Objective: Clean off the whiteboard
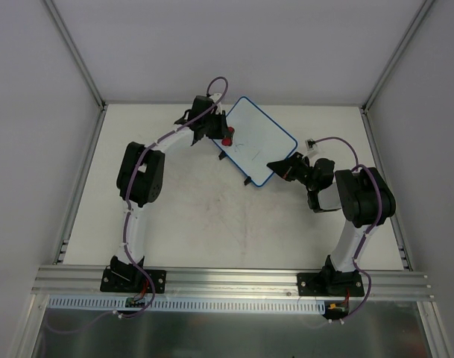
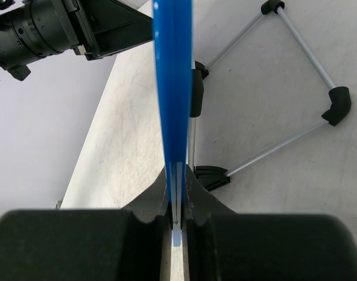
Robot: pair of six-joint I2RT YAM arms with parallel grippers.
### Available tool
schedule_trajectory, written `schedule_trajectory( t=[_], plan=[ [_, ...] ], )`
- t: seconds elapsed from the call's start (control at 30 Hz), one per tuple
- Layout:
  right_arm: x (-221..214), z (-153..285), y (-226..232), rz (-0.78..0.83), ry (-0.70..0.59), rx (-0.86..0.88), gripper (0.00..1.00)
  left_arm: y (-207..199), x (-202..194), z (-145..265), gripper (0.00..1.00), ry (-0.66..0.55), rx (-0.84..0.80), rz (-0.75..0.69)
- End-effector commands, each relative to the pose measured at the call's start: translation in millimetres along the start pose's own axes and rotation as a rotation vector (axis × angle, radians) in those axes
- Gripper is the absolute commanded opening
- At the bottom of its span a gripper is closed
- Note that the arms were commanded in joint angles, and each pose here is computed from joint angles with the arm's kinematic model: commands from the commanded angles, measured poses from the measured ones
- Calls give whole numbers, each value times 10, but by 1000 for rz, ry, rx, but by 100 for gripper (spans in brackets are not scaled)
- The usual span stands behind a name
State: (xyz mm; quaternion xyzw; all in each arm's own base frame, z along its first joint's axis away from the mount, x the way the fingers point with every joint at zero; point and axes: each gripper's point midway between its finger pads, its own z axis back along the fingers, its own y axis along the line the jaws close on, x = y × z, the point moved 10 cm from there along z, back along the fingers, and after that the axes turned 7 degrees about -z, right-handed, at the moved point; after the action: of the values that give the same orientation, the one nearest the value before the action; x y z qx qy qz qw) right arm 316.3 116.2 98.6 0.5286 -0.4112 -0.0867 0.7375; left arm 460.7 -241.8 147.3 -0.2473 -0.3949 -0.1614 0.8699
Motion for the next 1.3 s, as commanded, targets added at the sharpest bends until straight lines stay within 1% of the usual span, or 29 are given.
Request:
schedule_trajectory(
  t=[0.0,0.1,0.3,0.4,0.43,0.47,0.53,0.57,0.63,0.67,0.7,0.8,0.83,0.93,1.0,1.17,1.23,1.27],
  plan=[
    [218,-46,300,196,-102,186,0,-28,-175,-151,0,39,7,85],
    [220,-46,299,196,-103,185,0,-17,-178,-139,0,43,-7,103],
    [211,-50,293,194,-101,184,0,-101,-178,-93,0,39,-49,73],
    [219,-50,293,195,-103,184,0,-316,-196,-54,0,35,-65,-32],
    [211,-50,293,194,-101,184,0,-371,-225,-50,0,37,-62,-101],
    [221,-51,294,195,-105,184,0,-551,-227,-33,0,28,-66,-156],
    [214,-52,285,193,-101,182,0,-699,-262,-33,0,26,-78,-258],
    [210,-54,287,193,-100,183,0,-852,-290,-21,0,26,-102,-301],
    [214,-57,290,194,-101,184,0,-1004,-357,-24,0,35,-149,-371],
    [218,-54,287,194,-102,183,0,-1000,-357,-17,0,34,-150,-386],
    [214,-57,290,192,-101,184,0,-1100,-394,-11,0,39,-183,-411],
    [222,-59,289,192,-101,185,0,-1234,-453,6,0,38,-203,-511],
    [218,-62,291,193,-100,186,0,-1334,-498,3,0,39,-229,-567],
    [218,-57,287,189,-100,184,0,-1477,-563,-18,0,41,-244,-646],
    [219,-57,286,191,-102,183,0,-1493,-610,-55,0,58,-235,-658],
    [223,-60,288,192,-102,184,0,-1476,-579,-99,0,68,-185,-644],
    [220,-61,285,189,-101,183,0,-1448,-551,-120,0,66,-141,-607],
    [215,-55,284,188,-101,182,0,-1355,-527,-141,0,71,-124,-578]
  ],
)
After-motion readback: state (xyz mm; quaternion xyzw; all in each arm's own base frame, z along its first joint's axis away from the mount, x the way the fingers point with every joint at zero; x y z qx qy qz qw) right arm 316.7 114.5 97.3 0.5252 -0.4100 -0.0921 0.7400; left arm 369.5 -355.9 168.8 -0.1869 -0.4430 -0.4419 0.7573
